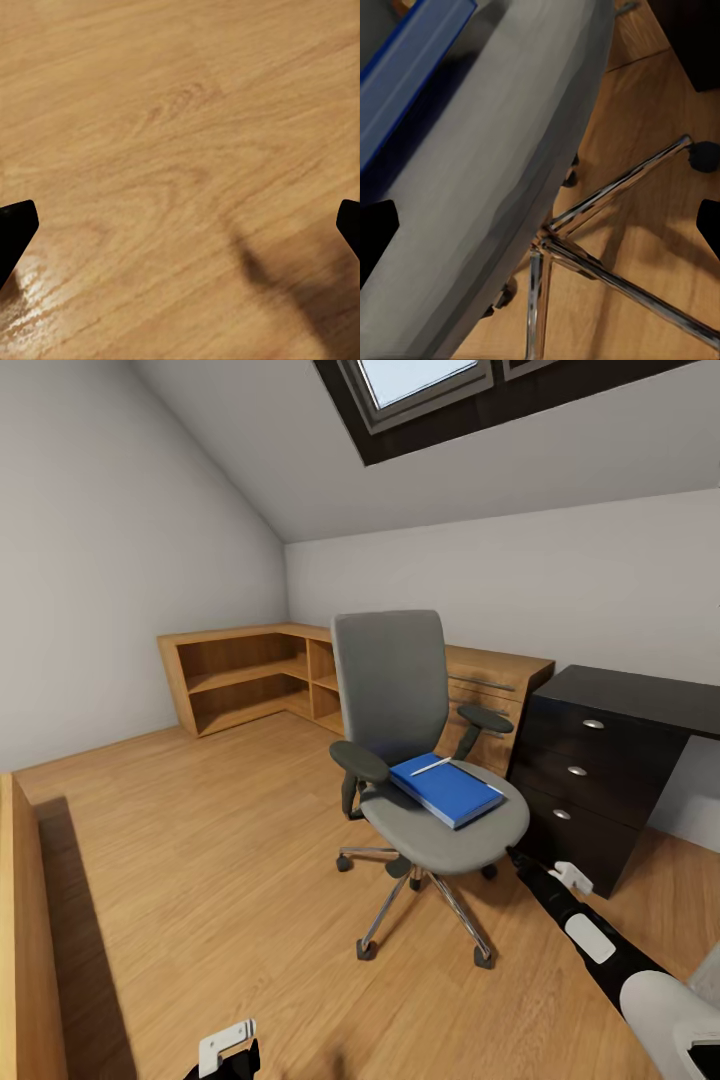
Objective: In the bedroom, organize the workspace by keeping the computer under the desk, ensuring the monitor is on the desk, placing the keyboard on the desk next to the monitor, placing the mouse on the desk next to the keyboard, moving the folder from the swivel chair onto the desk next to the mouse, stacking the notebook on top of the folder with the pen on top of the notebook, and positioning the swivel chair next to the desk.
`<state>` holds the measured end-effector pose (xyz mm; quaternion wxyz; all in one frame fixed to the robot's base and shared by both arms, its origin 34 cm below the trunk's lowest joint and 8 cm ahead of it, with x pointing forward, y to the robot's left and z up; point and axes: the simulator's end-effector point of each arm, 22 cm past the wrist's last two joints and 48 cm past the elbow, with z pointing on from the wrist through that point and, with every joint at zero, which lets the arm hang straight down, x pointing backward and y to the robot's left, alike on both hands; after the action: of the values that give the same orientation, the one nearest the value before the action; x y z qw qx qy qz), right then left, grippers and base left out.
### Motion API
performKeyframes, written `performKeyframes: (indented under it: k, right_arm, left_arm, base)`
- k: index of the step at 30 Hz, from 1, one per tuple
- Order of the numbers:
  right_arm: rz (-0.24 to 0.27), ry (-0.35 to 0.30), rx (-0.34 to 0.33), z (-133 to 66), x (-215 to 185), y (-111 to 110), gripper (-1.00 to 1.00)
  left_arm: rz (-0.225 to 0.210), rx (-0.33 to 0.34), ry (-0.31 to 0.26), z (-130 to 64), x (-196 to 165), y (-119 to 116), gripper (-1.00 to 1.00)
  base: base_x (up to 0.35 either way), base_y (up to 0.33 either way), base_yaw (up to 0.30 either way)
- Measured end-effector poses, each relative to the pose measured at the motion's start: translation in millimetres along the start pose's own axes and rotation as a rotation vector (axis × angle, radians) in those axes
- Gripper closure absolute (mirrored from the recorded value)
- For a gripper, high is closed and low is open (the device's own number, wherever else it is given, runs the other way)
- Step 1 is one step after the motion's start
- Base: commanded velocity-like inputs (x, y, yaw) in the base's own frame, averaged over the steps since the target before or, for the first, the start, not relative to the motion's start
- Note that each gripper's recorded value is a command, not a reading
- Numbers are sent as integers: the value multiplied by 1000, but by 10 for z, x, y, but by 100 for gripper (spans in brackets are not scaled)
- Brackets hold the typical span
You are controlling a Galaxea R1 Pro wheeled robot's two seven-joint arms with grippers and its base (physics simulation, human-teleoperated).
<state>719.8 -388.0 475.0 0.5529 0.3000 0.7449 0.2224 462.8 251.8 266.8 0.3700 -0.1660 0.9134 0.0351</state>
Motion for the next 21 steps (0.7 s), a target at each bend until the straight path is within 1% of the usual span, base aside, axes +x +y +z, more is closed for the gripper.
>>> performKeyframes:
  k: [7, 21]
  right_arm:
    - [4, 6, -20, -2, 4, 40, -100]
    - [5, 19, -25, -4, 34, 48, -100]
  left_arm:
    - [0, 0, 1, 0, 7, 2, -100]
    - [0, 0, 2, 0, 8, 2, -100]
  base:
    - [0, 0, 0]
    - [0, 0, 0]
